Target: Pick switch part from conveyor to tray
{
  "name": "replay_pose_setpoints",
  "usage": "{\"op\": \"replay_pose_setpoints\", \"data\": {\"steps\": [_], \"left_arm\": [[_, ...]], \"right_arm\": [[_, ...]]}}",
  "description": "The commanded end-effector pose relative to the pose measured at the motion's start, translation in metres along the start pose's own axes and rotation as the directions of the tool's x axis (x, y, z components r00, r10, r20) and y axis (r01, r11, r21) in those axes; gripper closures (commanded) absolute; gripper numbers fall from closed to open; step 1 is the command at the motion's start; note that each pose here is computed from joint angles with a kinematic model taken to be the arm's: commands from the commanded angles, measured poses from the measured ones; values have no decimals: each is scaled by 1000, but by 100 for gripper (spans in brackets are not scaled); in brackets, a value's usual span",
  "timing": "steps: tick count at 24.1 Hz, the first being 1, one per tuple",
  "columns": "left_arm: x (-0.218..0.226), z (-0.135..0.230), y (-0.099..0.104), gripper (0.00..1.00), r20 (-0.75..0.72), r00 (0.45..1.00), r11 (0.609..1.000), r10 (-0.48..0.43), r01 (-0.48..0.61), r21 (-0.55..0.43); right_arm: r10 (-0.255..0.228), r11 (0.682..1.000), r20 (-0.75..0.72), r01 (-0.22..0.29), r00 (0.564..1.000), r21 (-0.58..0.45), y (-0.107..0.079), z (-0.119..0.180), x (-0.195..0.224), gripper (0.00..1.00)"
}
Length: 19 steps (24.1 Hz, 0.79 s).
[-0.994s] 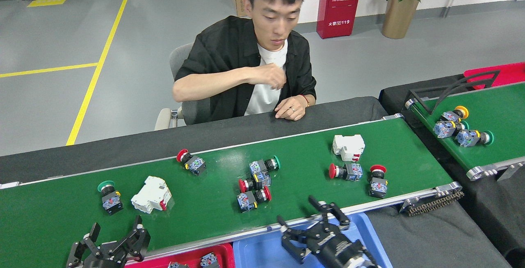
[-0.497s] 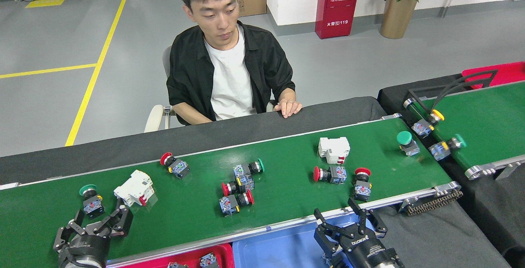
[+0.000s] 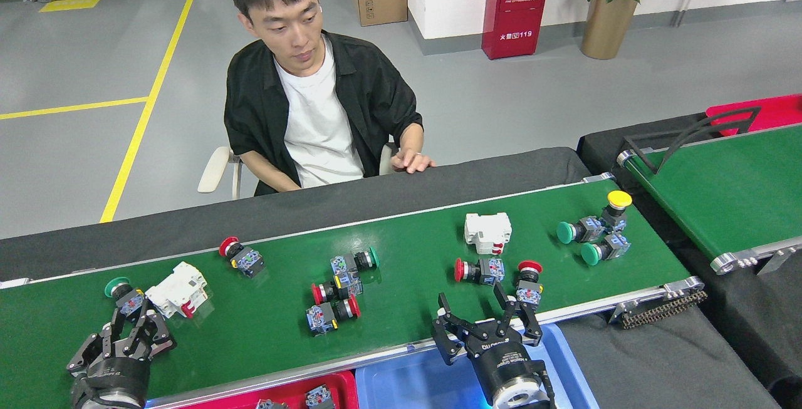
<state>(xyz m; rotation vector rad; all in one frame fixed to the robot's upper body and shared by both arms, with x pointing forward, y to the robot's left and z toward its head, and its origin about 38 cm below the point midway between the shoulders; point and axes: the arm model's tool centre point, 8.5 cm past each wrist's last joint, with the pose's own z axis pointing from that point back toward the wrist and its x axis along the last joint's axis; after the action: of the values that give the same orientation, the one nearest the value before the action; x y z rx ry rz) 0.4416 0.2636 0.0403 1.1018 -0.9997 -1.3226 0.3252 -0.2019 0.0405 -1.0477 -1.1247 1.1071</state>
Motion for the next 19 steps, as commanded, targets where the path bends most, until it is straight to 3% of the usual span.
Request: {"op": "replay_pose_setpoints", "data": {"steps": [1, 5, 7, 9, 13, 15, 17, 19], "left_arm": [[-1, 4, 19, 96, 16, 1000, 998, -17, 16, 63], [5, 56, 46, 94, 101, 993, 978, -67, 46, 201], [15, 93, 46, 91, 173, 980, 970, -104, 62, 234], [28, 119, 28, 86, 268, 956, 976, -122, 66, 207], [49, 156, -23, 65, 439, 891, 992, -119, 91, 85], [53, 178, -47, 63, 495, 864, 995, -95, 95, 27], [54, 189, -57, 59, 522, 849, 995, -84, 99, -1], [53, 193, -60, 58, 531, 844, 995, -76, 96, -11]], "right_arm": [[3, 1000, -13, -3, 1000, -4, -3, -6, 0, 0], [8, 1000, -24, -8, 1000, 23, 3, -15, 0, 0], [6, 1000, -26, -5, 1000, 23, 2, -21, 1, 0], [5, 1000, -26, -5, 1000, 19, 0, -25, 1, 0], [6, 1000, -24, -5, 1000, 22, -1, -31, 3, 4], [7, 999, -19, -6, 1000, 35, -3, -36, 4, 15], [5, 999, -15, -5, 1000, 45, -4, -38, 4, 28], [11, 999, -7, -10, 1000, 53, -5, -39, 6, 53]]}}
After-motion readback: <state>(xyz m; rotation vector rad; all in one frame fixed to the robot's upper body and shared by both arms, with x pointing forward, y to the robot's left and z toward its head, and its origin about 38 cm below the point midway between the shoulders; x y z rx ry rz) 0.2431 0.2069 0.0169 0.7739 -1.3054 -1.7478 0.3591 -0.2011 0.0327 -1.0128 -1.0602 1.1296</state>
